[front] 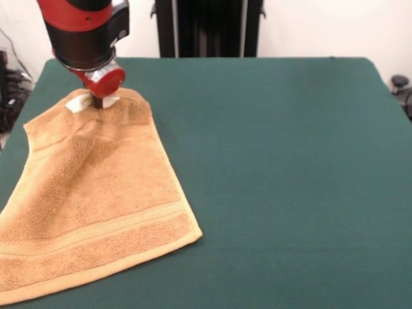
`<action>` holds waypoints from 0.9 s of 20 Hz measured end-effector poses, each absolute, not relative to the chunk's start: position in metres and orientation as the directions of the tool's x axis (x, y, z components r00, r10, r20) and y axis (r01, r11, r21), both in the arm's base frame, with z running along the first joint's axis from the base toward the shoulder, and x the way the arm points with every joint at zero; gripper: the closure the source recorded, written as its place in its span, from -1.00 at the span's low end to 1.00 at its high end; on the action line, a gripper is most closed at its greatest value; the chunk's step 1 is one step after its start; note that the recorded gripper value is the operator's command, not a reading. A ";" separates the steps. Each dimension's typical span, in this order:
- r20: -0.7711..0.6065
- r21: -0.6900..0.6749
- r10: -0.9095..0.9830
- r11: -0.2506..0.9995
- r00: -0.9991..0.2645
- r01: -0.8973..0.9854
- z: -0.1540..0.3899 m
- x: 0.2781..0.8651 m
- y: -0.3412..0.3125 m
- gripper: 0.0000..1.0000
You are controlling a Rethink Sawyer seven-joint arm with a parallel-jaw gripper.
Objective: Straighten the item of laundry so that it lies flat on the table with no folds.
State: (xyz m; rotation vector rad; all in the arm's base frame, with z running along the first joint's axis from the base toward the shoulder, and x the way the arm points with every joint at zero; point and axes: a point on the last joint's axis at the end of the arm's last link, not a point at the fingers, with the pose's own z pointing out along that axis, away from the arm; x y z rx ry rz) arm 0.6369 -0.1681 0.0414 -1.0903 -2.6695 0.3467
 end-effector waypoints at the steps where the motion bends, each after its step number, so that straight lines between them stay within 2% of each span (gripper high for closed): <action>1: 0.121 -0.287 0.713 0.691 -0.690 0.664 0.039 0.636 -0.170 1.00; 8: 0.038 -0.180 0.740 0.666 -0.671 0.724 0.023 0.628 -0.193 1.00; 9: 0.021 -0.160 0.745 0.660 -0.666 0.734 0.020 0.626 -0.198 -1.00; 18: 0.016 -0.149 0.747 0.659 -0.665 0.737 0.016 0.620 -0.197 -1.00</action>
